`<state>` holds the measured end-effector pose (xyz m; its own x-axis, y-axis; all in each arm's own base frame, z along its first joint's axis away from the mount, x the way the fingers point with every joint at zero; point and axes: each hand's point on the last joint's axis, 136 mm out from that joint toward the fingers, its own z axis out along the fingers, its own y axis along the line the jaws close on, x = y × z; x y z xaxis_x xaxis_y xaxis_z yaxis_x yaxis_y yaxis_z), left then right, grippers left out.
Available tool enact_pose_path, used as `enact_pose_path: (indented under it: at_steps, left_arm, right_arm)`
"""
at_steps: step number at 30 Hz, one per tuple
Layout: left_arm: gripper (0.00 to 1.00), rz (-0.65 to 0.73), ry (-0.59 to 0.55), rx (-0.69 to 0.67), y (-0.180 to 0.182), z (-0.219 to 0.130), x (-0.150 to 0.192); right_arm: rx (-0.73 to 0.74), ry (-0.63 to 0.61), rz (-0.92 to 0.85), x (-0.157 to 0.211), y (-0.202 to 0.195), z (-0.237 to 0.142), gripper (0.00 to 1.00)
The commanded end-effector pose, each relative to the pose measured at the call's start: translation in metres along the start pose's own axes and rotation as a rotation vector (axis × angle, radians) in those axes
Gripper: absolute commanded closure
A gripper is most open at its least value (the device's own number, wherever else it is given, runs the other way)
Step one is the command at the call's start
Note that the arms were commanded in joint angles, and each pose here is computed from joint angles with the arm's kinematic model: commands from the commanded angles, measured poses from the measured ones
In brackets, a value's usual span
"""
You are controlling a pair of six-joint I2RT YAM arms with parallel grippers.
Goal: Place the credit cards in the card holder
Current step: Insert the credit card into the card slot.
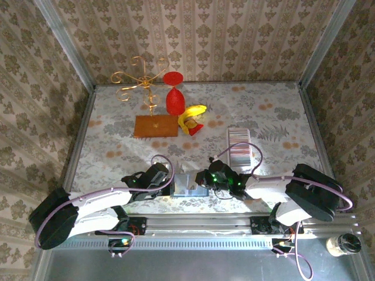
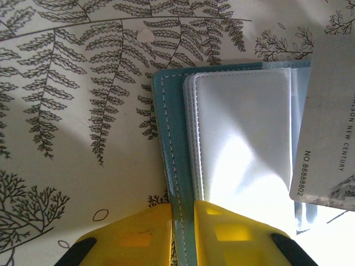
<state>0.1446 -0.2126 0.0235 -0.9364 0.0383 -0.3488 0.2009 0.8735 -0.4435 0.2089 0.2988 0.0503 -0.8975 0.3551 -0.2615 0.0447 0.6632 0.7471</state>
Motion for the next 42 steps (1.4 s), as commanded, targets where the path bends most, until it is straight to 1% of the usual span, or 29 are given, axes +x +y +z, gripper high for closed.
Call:
enact_pose_path:
  at_steps: [1, 13, 25, 33, 42]
  left_arm:
    - [0.82, -0.007, 0.016, -0.014, 0.001, 0.000, 0.004]
    - [0.82, -0.007, 0.017, -0.015, 0.002, 0.000, 0.005]
    - [0.83, -0.009, 0.017, -0.017, 0.002, 0.000, 0.005]
    - [0.83, -0.008, 0.010, -0.023, 0.003, -0.002, 0.004]
    - [0.83, -0.008, 0.011, -0.025, 0.003, -0.002, 0.005]
  right_arm:
    - [-0.006, -0.042, 0.003, -0.006, 0.001, 0.004, 1.00]
    - [-0.022, -0.001, 0.020, 0.003, 0.000, 0.007, 1.00]
    - [-0.026, 0.099, 0.009, 0.023, -0.001, 0.007, 1.00]
    - [0.000, 0.117, 0.013, 0.026, -0.005, 0.007, 1.00]
    - [-0.010, 0.140, -0.013, 0.029, -0.001, 0.010, 1.00]
